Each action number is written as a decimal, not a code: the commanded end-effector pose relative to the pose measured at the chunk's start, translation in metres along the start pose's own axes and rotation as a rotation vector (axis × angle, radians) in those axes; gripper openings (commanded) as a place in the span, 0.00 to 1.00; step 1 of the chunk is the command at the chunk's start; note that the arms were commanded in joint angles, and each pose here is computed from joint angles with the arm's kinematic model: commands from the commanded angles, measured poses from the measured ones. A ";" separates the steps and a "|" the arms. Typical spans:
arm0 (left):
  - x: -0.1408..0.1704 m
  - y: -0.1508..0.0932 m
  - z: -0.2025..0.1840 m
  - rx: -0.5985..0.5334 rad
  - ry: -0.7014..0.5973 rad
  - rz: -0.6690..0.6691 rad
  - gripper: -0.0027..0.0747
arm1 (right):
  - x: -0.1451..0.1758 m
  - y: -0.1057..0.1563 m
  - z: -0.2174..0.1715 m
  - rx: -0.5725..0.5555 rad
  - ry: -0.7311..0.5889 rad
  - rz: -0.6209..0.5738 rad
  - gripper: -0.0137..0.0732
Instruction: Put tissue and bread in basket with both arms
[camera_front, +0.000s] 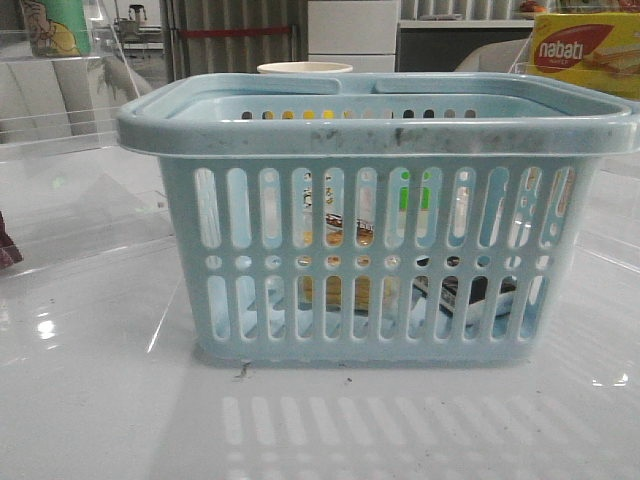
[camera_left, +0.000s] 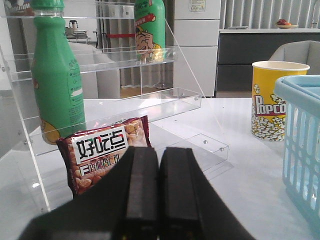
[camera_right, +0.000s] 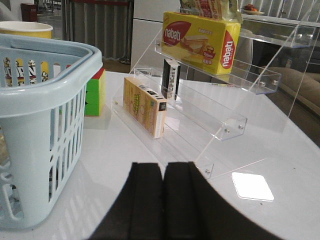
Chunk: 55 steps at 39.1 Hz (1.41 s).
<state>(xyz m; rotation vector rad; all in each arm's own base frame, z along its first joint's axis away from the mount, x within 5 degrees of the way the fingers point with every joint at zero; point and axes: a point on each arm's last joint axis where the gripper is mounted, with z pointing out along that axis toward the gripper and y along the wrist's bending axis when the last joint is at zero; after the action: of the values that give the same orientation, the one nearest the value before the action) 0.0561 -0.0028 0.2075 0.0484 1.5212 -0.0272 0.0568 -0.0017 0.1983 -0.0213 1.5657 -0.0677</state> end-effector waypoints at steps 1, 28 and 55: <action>-0.010 0.000 -0.002 -0.004 -0.113 -0.011 0.15 | -0.009 0.000 -0.002 0.008 -0.114 -0.005 0.19; -0.010 0.000 -0.002 -0.004 -0.113 -0.011 0.15 | -0.010 0.000 -0.002 0.004 -0.121 0.062 0.19; -0.010 0.000 -0.002 -0.004 -0.113 -0.011 0.15 | -0.010 0.000 -0.002 0.004 -0.121 0.062 0.19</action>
<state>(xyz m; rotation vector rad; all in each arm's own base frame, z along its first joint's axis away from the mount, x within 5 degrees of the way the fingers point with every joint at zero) 0.0561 -0.0028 0.2075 0.0484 1.5212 -0.0272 0.0568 -0.0017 0.1993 0.0293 1.5541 -0.0160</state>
